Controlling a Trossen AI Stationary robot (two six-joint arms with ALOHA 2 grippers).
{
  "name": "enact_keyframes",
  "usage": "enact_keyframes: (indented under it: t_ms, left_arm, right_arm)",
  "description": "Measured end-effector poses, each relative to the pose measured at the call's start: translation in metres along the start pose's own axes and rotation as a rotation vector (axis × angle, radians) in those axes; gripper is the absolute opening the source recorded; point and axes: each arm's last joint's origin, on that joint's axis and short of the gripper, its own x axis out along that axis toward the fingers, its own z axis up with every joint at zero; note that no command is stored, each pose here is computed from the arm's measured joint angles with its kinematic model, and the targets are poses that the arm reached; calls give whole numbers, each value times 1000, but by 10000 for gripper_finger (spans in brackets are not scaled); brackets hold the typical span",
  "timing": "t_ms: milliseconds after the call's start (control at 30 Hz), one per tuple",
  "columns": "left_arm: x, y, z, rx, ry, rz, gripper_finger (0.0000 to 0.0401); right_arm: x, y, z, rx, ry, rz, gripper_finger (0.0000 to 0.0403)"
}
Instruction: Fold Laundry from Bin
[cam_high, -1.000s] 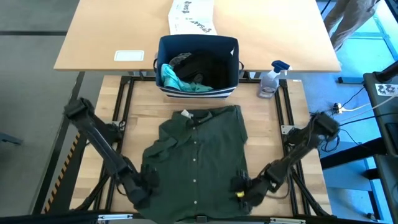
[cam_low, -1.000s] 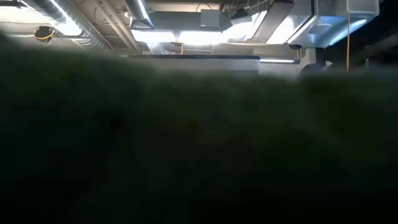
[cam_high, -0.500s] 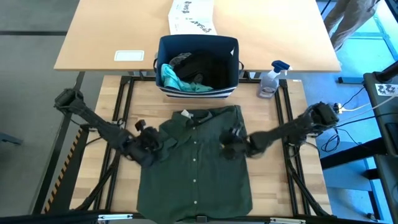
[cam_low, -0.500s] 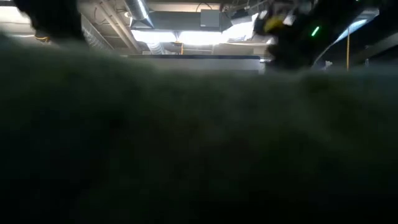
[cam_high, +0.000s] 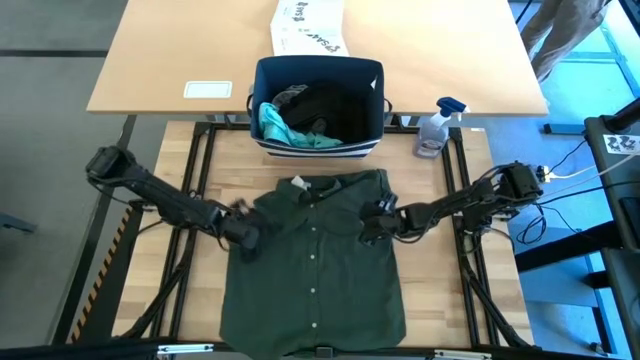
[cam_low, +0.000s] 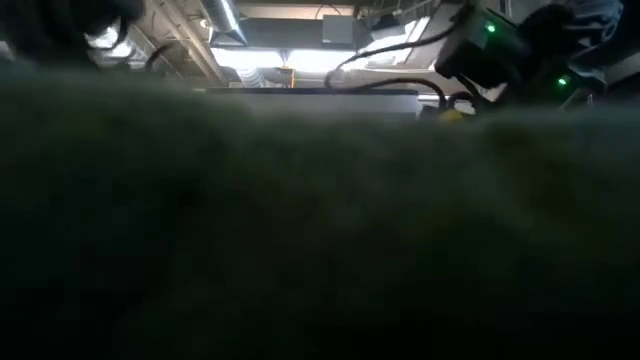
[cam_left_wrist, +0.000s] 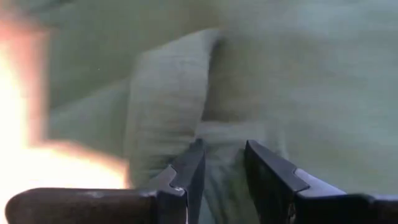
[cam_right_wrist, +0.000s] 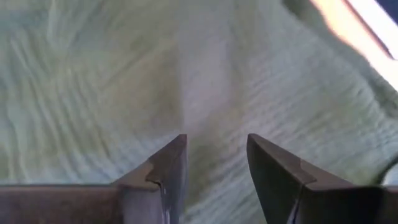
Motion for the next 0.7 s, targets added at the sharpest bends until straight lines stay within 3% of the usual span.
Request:
enact_keyframes:
  t_ms: [133, 233, 400, 567, 700]
  left_arm:
    - [-12, 30, -10, -168, 22, 378, 109]
    - [-20, 40, -12, -226, 76, 484, 109]
    - [-38, 29, 14, -182, 10, 422, 109]
    - [-49, 8, 53, -62, -231, 275, 109]
    - [-29, 0, 66, 4, -309, 138, 109]
  right_arm:
    - [0, 0, -12, -4, 55, 37, 167]
    - [-2, 1, -17, -31, 101, 47, 167]
    - [-12, 4, -4, -101, 176, 35, 167]
    - [-31, 11, 46, -145, -10, -77, 167]
    - [-23, 3, 62, -58, -125, -98, 167]
